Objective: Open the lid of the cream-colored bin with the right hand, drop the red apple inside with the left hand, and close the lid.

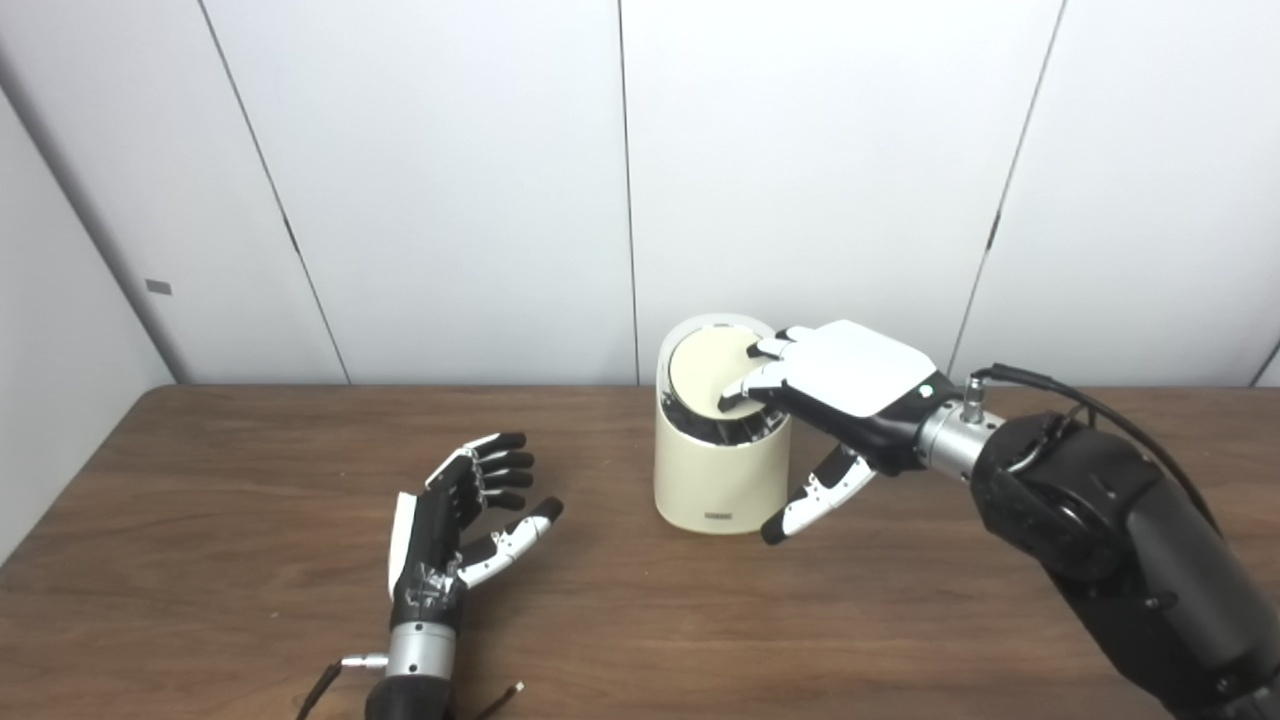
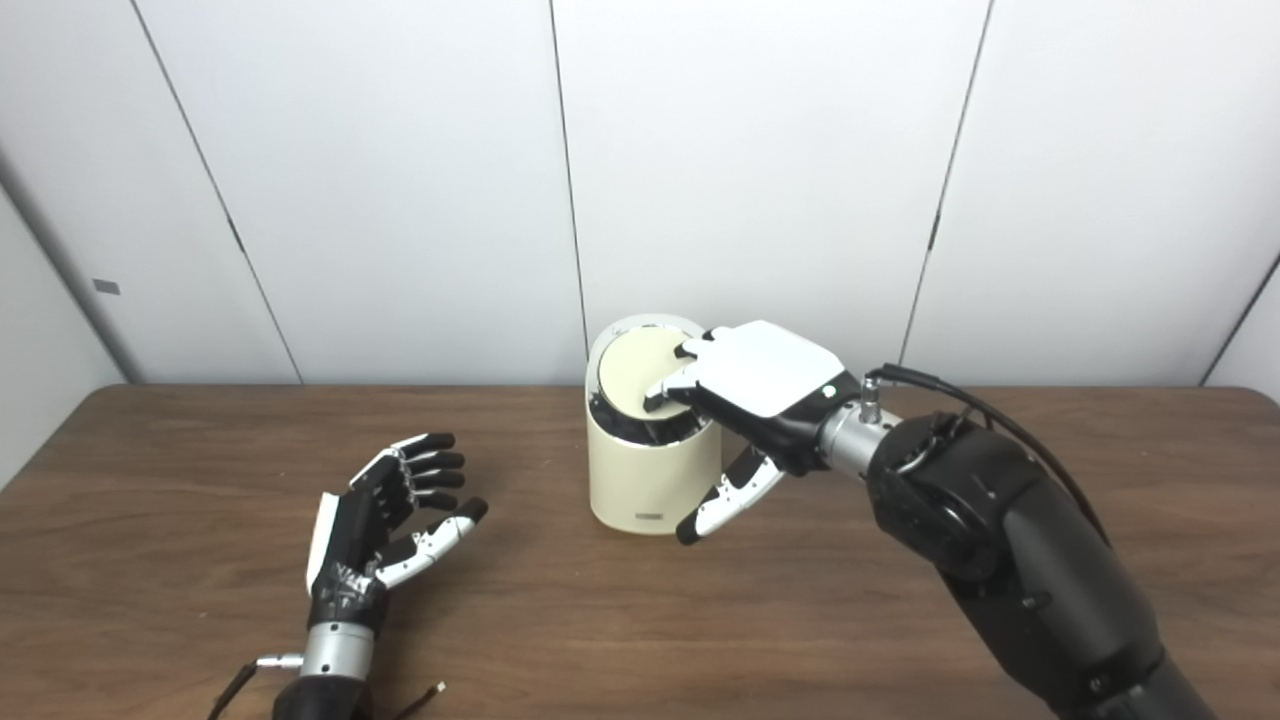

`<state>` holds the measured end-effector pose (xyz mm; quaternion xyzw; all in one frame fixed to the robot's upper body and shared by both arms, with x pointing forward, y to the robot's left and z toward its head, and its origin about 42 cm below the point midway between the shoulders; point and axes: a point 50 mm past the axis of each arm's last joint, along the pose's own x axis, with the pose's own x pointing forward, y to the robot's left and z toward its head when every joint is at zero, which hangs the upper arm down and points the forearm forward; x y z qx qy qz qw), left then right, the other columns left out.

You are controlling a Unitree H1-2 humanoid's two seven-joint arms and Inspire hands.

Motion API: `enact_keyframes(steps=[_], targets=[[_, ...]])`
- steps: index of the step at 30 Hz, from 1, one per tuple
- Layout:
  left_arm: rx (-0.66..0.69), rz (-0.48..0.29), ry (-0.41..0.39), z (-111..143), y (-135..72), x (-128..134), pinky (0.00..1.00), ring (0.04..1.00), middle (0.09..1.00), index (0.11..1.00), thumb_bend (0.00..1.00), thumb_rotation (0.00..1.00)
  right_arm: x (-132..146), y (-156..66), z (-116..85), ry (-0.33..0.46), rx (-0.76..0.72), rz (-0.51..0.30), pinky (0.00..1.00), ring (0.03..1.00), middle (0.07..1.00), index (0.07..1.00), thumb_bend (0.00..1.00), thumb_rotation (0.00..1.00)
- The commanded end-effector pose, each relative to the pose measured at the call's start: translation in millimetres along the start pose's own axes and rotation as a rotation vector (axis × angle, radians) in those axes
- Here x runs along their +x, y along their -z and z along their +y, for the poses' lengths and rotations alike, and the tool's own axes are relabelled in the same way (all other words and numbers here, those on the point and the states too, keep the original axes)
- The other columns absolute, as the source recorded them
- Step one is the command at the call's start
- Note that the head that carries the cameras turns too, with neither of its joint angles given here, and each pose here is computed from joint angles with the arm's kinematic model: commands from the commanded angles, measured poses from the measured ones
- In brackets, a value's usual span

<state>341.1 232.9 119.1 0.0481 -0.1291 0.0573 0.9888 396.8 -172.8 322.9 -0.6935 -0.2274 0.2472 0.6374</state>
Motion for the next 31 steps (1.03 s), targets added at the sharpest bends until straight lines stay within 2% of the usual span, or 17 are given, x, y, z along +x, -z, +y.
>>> enact_keyframes(steps=[1, 5, 9, 13, 15, 18, 23, 25, 28, 31], targets=[[0.004, 0.046, 0.002, -1, 15, -15, 0.56, 0.63, 0.669, 0.713, 0.63, 0.01, -5, 5, -20, 0.065, 0.028, 0.018, 0.97, 0.952, 0.809, 0.818, 0.72, 0.58], [0.008, 0.042, 0.003, -1, 15, -15, 0.56, 0.629, 0.667, 0.711, 0.63, 0.03, -13, 14, -25, 0.147, 0.12, 0.056, 1.0, 0.939, 0.827, 0.856, 0.7, 0.57], [0.002, 0.042, 0.005, -1, 15, -14, 0.57, 0.63, 0.669, 0.71, 0.63, 0.03, -19, 23, -14, 0.173, 0.18, 0.082, 0.87, 0.914, 0.882, 0.94, 0.72, 0.47], [-0.006, 0.047, 0.002, -1, 16, -14, 0.56, 0.617, 0.663, 0.708, 0.64, 0.01, -27, 32, 7, 0.175, 0.302, 0.136, 0.77, 0.896, 0.906, 0.943, 0.76, 0.31], [-0.011, 0.049, 0.004, 0, 16, -15, 0.55, 0.622, 0.668, 0.71, 0.64, 0.03, -35, 35, 19, 0.144, 0.382, 0.171, 0.76, 0.917, 0.933, 0.976, 0.76, 0.36], [-0.011, 0.045, 0.008, 1, 16, -15, 0.56, 0.628, 0.668, 0.71, 0.64, 0.02, -45, 36, 34, 0.14, 0.489, 0.215, 0.73, 0.914, 0.95, 0.992, 0.78, 0.37], [-0.02, 0.044, 0.015, 1, 16, -15, 0.56, 0.631, 0.667, 0.709, 0.64, 0.01, -63, 37, 63, 0.212, 0.681, 0.268, 0.71, 0.892, 0.952, 0.992, 0.78, 0.25], [-0.019, 0.044, 0.018, 1, 16, -15, 0.56, 0.632, 0.671, 0.711, 0.64, 0.01, -68, 41, 77, 0.24, 0.741, 0.275, 0.69, 0.877, 0.947, 0.992, 0.78, 0.25], [-0.013, 0.043, 0.023, 1, 15, -15, 0.57, 0.637, 0.676, 0.714, 0.63, 0.01, -74, 43, 94, 0.257, 0.818, 0.31, 0.72, 0.89, 0.96, 0.99, 0.8, 0.28], [-0.017, 0.04, 0.054, 4, 16, -15, 0.56, 0.638, 0.681, 0.72, 0.62, 0.0, -75, 41, 109, 0.271, 0.867, 0.324, 0.74, 0.902, 0.963, 0.983, 0.8, 0.24]])
